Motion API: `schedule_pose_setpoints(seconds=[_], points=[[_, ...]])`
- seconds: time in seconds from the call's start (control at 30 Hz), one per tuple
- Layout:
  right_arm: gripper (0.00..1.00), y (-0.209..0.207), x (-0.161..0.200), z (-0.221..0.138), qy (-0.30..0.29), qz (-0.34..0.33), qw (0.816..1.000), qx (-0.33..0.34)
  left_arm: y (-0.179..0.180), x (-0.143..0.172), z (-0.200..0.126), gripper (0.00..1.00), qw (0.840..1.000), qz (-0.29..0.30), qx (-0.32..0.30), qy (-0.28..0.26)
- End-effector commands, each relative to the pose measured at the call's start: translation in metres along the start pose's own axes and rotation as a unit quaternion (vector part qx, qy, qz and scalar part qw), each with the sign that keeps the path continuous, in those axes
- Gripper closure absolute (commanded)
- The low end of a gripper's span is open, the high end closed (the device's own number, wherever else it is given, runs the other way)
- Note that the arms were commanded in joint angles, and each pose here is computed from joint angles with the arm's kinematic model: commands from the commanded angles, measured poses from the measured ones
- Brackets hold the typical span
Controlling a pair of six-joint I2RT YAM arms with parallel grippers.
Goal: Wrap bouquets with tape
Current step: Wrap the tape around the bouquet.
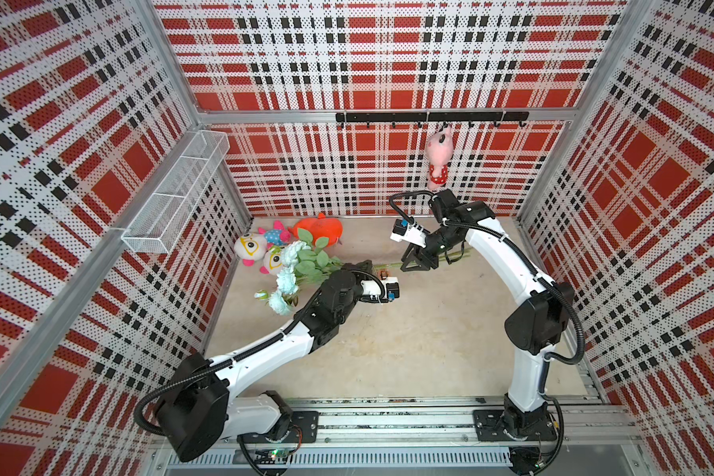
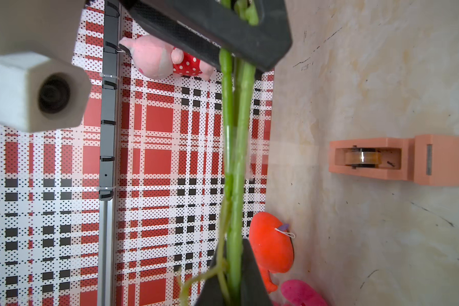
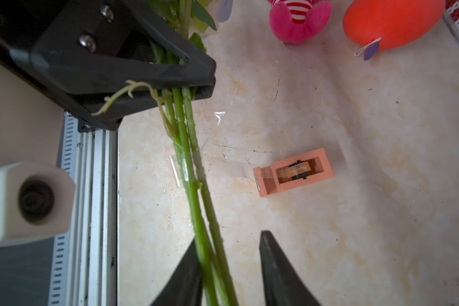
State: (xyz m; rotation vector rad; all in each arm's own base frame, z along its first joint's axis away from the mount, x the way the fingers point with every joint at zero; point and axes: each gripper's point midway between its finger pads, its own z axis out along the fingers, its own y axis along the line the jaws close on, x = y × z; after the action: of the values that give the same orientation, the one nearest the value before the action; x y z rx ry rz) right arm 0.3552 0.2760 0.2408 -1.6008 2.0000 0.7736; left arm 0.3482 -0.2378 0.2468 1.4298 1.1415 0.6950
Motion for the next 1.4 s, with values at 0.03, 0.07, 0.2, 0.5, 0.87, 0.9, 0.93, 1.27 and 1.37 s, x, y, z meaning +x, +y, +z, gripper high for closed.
schedule_pose_setpoints(seconds=[0.03, 0.07, 0.2, 0.5, 0.87, 0.9, 0.93, 1.27, 1.37], points=[[0.85, -0.018, 0.007, 0.011, 0.012, -0.007, 0.999, 0.037, 0.03, -0.016, -0.001, 0.91, 0.998, -0.034, -0.036, -0.039], [0.89, -0.022, 0.008, 0.012, 0.013, -0.012, 0.999, 0.049, 0.031, -0.017, -0.001, 0.87, 0.997, -0.043, -0.037, -0.043], [0.97, -0.025, 0.007, 0.016, 0.007, -0.033, 0.997, 0.073, 0.04, -0.018, -0.006, 0.85, 0.994, -0.077, -0.041, -0.068], [1.0, -0.032, -0.003, 0.016, -0.03, -0.085, 0.988, 0.124, 0.064, -0.018, -0.026, 0.45, 0.977, -0.165, -0.059, -0.122], [1.0, -0.022, -0.019, -0.004, -0.136, -0.295, 0.912, 0.25, 0.119, -0.002, -0.074, 0.33, 0.931, -0.264, -0.098, -0.231], [1.0, -0.02, -0.019, -0.005, -0.146, -0.318, 0.898, 0.267, 0.116, -0.002, -0.071, 0.31, 0.931, -0.267, -0.074, -0.237], [1.0, -0.017, -0.02, -0.008, -0.155, -0.339, 0.882, 0.287, 0.11, -0.002, -0.067, 0.31, 0.933, -0.266, -0.045, -0.239], [1.0, 0.001, -0.024, -0.033, -0.179, -0.451, 0.768, 0.417, 0.039, -0.023, -0.032, 0.32, 0.944, -0.194, 0.153, -0.218], [1.0, -0.004, -0.022, -0.031, -0.161, -0.461, 0.749, 0.448, 0.027, -0.021, -0.022, 0.31, 0.945, -0.194, 0.186, -0.188]])
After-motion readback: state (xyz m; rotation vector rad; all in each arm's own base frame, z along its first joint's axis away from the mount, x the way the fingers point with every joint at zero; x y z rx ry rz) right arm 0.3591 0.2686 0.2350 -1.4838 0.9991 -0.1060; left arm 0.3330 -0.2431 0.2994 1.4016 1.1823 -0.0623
